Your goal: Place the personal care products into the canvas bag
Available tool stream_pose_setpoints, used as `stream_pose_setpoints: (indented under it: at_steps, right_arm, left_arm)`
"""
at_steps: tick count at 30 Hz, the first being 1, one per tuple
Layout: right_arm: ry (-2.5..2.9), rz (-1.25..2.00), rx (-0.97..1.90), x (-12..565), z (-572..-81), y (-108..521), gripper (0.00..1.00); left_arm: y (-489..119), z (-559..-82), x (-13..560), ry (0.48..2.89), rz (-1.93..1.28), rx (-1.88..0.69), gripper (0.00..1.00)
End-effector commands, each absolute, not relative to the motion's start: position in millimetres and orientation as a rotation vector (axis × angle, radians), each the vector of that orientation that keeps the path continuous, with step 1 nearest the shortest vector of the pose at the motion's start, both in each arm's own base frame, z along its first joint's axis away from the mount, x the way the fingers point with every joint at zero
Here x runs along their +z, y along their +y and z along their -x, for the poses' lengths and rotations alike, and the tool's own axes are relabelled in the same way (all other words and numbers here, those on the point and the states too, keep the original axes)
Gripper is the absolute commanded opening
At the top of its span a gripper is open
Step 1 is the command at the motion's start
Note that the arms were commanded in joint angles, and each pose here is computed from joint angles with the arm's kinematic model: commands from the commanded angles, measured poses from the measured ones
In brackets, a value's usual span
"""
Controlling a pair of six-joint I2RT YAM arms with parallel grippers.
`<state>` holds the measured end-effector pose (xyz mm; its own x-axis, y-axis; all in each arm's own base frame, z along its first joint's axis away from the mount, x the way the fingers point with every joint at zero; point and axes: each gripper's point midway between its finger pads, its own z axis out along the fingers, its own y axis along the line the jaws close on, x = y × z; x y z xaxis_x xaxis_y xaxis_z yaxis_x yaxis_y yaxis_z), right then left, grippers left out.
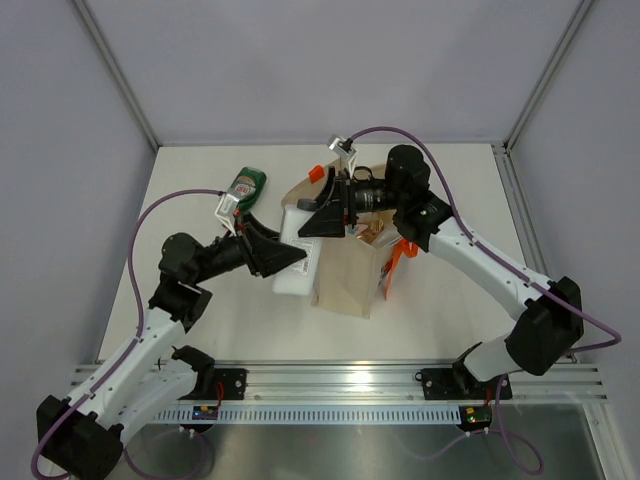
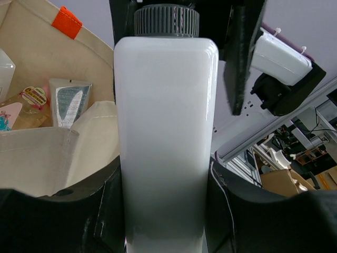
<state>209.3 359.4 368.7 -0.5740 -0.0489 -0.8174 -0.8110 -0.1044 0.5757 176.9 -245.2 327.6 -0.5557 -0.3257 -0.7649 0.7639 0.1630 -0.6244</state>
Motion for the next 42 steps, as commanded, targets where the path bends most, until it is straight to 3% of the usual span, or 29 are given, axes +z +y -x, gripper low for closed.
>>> stream_pose_setpoints:
  at_steps: [1, 2, 3, 5, 6, 7, 10, 11, 14, 22, 29, 34, 42]
  right_arm:
    - [1.537, 1.026, 1.799, 378, -198, 369, 0.66]
    - [1.533, 1.036, 1.804, 379, -196, 370, 0.59]
    - [1.533, 1.043, 1.809, 378, -195, 371, 0.41]
    - [1.511, 1.063, 1.802, 381, -194, 370, 0.22]
    - [1.521, 1.067, 1.797, 381, -193, 370, 0.05]
    - [1.512, 1.077, 1.788, 383, -192, 369, 0.00]
    - [1.475, 1.103, 1.770, 394, -190, 366, 0.00]
    - [1.444, 1.125, 1.757, 402, -187, 364, 0.00]
    - [1.428, 1.149, 1.718, 411, -186, 356, 0.00]
    - [1.443, 1.008, 1.594, 439, -228, 312, 0.00]
    - [1.460, 0.808, 1.237, 473, -310, 241, 0.00]
    - [1.542, 0.768, 1.016, 446, -350, 220, 0.00]
    - [1.745, 0.740, 1.021, 358, -372, 220, 0.00]
  left_arm:
    - [-238, -167, 396, 1.249, -0.492, -1.523, 0.00]
    - [-238, -167, 397, 1.243, -0.488, -1.521, 0.00]
    - [-237, -168, 396, 1.243, -0.485, -1.517, 0.00]
    - [-236, -169, 397, 1.239, -0.472, -1.509, 0.02]
    - [-236, -170, 395, 1.246, -0.468, -1.507, 0.06]
    - [-236, -171, 395, 1.253, -0.462, -1.507, 0.19]
    - [-234, -178, 388, 1.299, -0.428, -1.467, 0.58]
    - [-232, -183, 385, 1.332, -0.394, -1.443, 0.76]
    - [-224, -186, 385, 1.348, -0.378, -1.350, 0.99]
    - [-191, -198, 377, 1.464, -0.376, -1.003, 0.99]
    - [-153, -208, 327, 1.640, -0.278, -0.737, 0.99]
    - [-140, -208, 300, 1.707, -0.223, -0.680, 0.99]
    - [-133, -205, 282, 1.734, -0.173, -0.662, 0.99]
